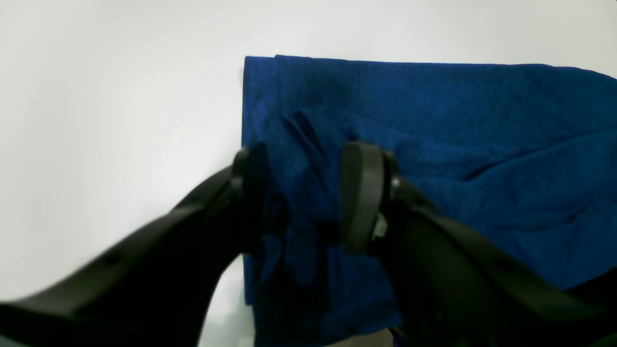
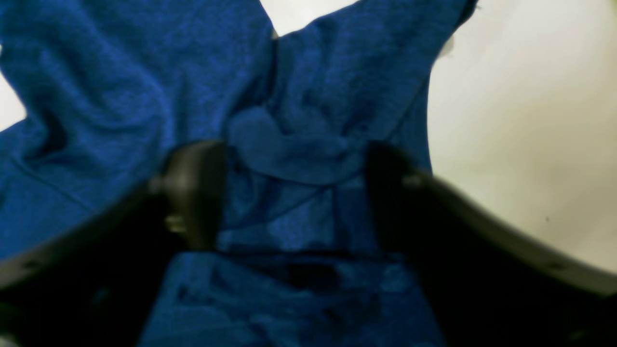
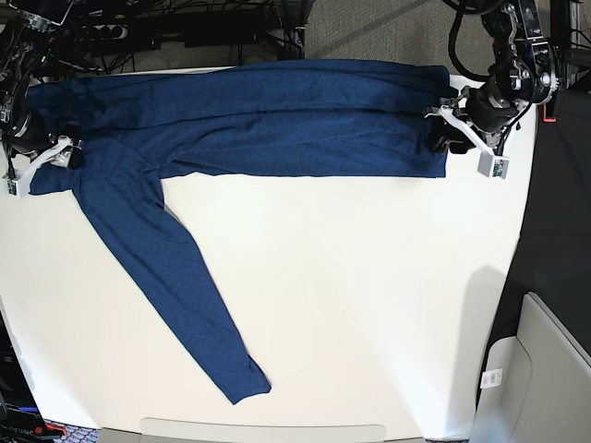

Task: Fold the T-shirt properly
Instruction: 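Open the right gripper and move it to the trailing sleeve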

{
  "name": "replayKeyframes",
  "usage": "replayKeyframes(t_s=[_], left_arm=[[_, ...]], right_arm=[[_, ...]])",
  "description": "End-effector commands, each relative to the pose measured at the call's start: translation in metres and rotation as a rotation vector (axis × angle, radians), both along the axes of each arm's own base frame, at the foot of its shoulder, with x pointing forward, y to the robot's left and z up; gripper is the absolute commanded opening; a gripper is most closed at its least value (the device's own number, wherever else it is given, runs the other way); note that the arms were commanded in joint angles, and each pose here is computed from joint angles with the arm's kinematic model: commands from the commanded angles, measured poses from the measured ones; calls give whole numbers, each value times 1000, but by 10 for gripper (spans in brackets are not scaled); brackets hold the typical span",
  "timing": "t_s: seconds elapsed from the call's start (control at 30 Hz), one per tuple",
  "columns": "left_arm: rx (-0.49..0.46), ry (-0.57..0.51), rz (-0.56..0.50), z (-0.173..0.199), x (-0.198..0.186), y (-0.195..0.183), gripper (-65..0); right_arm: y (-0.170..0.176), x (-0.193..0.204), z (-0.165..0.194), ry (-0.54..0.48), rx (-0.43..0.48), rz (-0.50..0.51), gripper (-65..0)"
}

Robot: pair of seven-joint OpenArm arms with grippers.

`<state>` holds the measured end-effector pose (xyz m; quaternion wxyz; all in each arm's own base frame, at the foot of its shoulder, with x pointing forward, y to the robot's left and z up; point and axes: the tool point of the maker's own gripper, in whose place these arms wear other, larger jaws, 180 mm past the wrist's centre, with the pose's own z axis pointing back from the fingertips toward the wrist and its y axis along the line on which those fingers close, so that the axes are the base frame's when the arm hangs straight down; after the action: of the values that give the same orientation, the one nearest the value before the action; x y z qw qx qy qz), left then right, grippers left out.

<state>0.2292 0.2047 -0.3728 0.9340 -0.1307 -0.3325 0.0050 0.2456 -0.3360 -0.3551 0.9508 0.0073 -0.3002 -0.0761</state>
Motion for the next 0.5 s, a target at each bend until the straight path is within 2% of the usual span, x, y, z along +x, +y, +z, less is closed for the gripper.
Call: replayKeyframes(t_s=[0.0, 0.13, 0.3, 0.47], left_arm=[[11, -39, -4, 10, 6, 3, -402], [9, -44, -3, 11, 7, 3, -402], [3, -43, 0, 10, 7, 1, -402], [-11, -40, 5, 8, 6, -3, -402]], right_arm=[[-5, 10, 17, -55, -19, 10, -149], [0, 17, 23, -89, 14, 14, -162], [-6, 46, 51, -201, 40, -15, -188], [-17, 84, 50, -234, 146, -83, -193]])
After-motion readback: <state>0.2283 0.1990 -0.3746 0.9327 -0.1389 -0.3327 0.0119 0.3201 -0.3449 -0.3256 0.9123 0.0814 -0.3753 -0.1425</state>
